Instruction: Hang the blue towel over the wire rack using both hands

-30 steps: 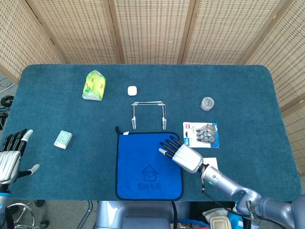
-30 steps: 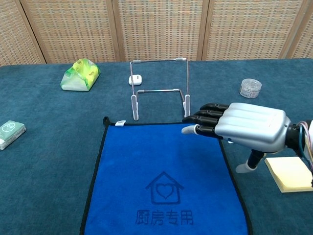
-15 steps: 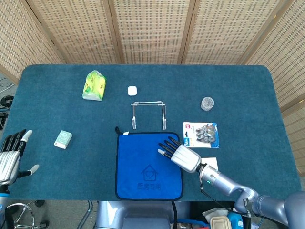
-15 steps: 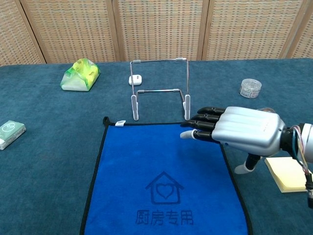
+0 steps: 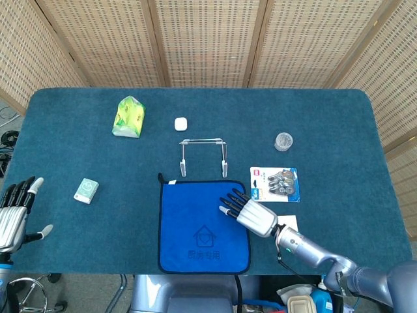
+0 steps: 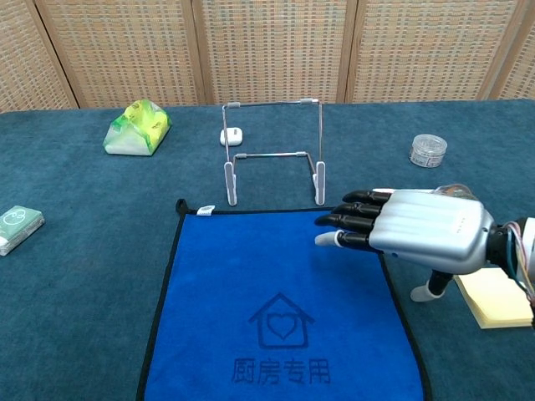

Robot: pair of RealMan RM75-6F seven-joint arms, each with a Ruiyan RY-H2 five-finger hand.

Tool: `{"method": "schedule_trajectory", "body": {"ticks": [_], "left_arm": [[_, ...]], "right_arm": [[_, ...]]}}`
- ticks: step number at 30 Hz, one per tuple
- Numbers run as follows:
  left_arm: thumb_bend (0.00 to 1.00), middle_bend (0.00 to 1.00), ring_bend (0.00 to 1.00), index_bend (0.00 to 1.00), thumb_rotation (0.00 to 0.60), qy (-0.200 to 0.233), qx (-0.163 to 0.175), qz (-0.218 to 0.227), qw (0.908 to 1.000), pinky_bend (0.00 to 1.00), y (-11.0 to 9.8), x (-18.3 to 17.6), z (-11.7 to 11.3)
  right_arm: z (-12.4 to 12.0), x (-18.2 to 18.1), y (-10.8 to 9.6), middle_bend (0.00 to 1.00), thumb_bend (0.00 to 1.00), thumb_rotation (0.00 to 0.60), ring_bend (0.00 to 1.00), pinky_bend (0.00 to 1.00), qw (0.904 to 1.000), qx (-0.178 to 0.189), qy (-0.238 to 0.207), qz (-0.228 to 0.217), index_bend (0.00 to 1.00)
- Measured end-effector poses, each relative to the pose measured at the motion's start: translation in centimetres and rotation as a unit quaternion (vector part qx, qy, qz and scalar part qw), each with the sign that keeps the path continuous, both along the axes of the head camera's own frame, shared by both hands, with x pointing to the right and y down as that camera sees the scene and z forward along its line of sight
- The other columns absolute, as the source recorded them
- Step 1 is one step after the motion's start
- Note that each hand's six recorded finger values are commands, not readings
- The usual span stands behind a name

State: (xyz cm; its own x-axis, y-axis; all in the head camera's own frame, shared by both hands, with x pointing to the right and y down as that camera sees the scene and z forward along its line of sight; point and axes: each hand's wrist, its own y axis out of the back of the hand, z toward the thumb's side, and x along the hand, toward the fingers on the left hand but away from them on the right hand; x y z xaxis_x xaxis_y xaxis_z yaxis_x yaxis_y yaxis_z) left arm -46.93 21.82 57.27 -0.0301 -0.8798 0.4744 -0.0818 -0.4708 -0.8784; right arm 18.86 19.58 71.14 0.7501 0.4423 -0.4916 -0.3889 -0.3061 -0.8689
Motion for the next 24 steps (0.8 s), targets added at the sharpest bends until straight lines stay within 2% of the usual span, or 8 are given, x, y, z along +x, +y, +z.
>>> {"method": "schedule_trajectory", "body": {"ticks": [7,15,18,24], "left_arm": [[0.19,0.0,0.0,0.0,0.6,0.001,0.0,-0.004,1.0,0.0,0.0,-0.2,-0.1],[0.19,0.0,0.0,0.0,0.6,0.001,-0.003,-0.008,1.0,0.0,0.0,-0.6,0.1],[0.19,0.0,0.0,0.0,0.6,0.001,-0.003,-0.008,1.0,0.0,-0.1,-0.6,0.1],[0.19,0.0,0.0,0.0,0.6,0.001,-0.004,-0.009,1.0,0.0,-0.1,-0.6,0.1]], "right_arm": [[0.3,-0.7,0.4,0.0,0.0,0.6,0.0,0.0,0.9999,-0.009,-0.007,0.001,0.0],[0.4,-2.7,0.0,0.0,0.0,0.6,0.0,0.0,0.9987,-0.025,-0.033,0.031,0.02],[0.2,-3.4,-0.3,0.0,0.05,0.6,0.0,0.0,0.9976,-0.031,-0.045,0.043,0.05],[-0.1,-3.8,-0.4,0.0,0.22,0.6,0.0,0.0,0.9967,-0.033,-0.057,0.048,0.18]]}}
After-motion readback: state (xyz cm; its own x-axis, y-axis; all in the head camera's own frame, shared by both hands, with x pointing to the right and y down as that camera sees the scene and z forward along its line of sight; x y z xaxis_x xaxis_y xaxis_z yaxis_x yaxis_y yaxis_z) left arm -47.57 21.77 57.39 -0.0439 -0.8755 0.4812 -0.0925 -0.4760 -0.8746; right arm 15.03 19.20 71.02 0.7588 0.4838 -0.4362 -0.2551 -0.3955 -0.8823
